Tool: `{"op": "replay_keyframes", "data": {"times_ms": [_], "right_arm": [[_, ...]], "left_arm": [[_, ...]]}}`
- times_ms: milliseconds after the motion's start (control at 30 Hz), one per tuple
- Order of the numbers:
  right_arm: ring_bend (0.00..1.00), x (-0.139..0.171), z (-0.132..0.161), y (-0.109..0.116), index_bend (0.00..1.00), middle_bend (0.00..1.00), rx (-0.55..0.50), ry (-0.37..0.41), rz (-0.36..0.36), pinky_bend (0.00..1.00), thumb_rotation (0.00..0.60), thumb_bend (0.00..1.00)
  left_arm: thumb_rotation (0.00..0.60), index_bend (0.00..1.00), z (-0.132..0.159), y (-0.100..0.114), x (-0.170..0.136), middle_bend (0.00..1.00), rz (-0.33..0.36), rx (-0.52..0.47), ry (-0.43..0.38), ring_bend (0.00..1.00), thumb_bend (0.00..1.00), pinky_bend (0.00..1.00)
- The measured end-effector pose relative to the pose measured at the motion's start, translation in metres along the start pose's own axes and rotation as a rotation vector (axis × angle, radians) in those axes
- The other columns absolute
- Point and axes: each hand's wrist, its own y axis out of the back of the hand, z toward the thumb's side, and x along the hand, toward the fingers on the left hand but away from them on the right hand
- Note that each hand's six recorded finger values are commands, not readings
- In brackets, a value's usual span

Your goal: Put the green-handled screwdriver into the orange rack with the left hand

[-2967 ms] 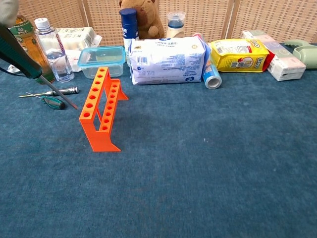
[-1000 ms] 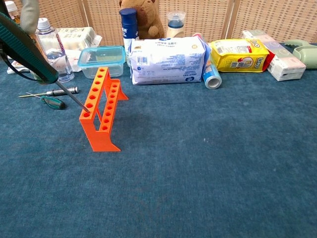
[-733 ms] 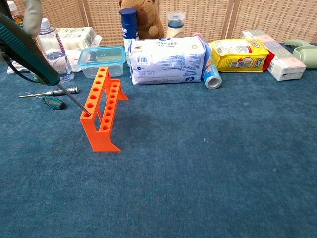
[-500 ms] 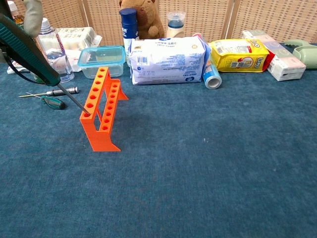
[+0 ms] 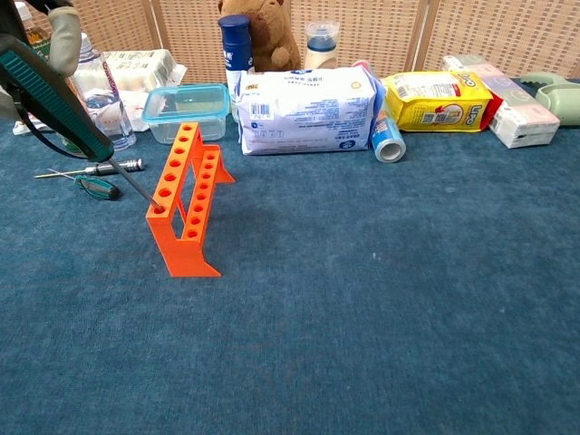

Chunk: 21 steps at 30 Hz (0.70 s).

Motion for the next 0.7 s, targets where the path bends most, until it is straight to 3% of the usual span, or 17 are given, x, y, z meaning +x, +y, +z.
{"op": "replay_keyframes", "data": {"times_ms": [700], "right_arm": [[0.01,0.000,-0.002,0.001,0.16,0.03,-0.005,-0.006,0.002,0.00,0.600,0.06]], "left_arm": [[0.600,0.66,-0.005,0.001,0.017,0.95,-0.004,-0.006,0.033,0.83,0.33,0.86]]}}
